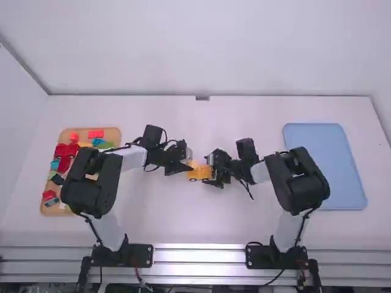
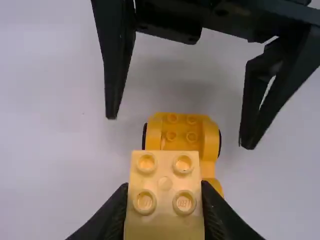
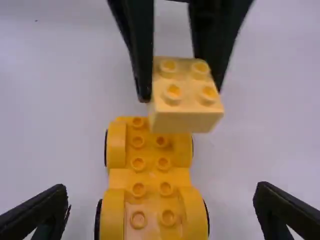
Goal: Assemble lego blocks to make yellow taxi
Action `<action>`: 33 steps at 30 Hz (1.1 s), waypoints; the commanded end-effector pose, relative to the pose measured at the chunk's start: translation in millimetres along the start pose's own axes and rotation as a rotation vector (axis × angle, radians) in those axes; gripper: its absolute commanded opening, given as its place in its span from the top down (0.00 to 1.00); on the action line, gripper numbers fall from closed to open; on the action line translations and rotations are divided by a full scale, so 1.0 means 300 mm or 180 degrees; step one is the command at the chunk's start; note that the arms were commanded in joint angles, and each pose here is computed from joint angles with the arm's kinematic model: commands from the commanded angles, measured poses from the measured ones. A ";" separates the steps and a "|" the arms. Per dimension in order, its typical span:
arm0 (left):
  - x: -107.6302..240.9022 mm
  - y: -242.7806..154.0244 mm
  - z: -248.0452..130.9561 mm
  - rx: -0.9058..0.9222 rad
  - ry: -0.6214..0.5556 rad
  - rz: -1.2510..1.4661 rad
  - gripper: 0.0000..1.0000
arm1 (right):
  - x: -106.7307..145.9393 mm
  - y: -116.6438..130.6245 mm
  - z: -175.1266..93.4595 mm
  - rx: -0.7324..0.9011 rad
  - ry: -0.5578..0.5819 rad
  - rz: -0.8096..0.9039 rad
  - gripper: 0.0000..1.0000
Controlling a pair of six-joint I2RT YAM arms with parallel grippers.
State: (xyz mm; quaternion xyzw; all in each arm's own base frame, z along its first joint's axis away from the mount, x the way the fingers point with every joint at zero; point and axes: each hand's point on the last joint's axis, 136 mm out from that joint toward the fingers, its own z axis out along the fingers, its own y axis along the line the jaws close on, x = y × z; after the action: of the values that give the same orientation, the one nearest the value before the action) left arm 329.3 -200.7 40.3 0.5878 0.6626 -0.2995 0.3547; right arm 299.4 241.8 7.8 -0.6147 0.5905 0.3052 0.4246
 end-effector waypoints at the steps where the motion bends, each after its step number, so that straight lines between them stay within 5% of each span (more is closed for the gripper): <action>1: -0.013 -0.018 -0.007 0.0030 -0.0031 -0.0015 0.98 | 0.021 0.049 0.009 -0.0033 -0.0004 0.0428 0.01; 9: -0.007 -0.032 -0.002 0.0067 -0.0015 -0.0026 0.98 | 0.075 0.038 0.059 -0.0027 0.0085 0.0418 0.01; 14: -0.007 -0.036 -0.001 0.0079 -0.0012 -0.0032 0.98 | 0.037 0.006 0.050 -0.0287 -0.0378 0.0486 0.01; 20: -0.005 -0.061 0.001 0.0146 -0.0078 -0.0071 0.98 | 0.047 0.008 0.025 -0.0339 -0.0479 0.0334 0.02; 33: 0.010 -0.054 0.016 -0.0080 -0.0302 -0.0189 0.97 | 0.087 0.039 0.099 -0.0296 -0.0056 0.0268 0.02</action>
State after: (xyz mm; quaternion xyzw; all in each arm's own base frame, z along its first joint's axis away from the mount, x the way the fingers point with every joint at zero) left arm 315.7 -204.7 28.8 0.5680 0.6548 -0.3142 0.3870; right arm 290.4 258.4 -25.3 -0.6058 0.5902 0.3652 0.3890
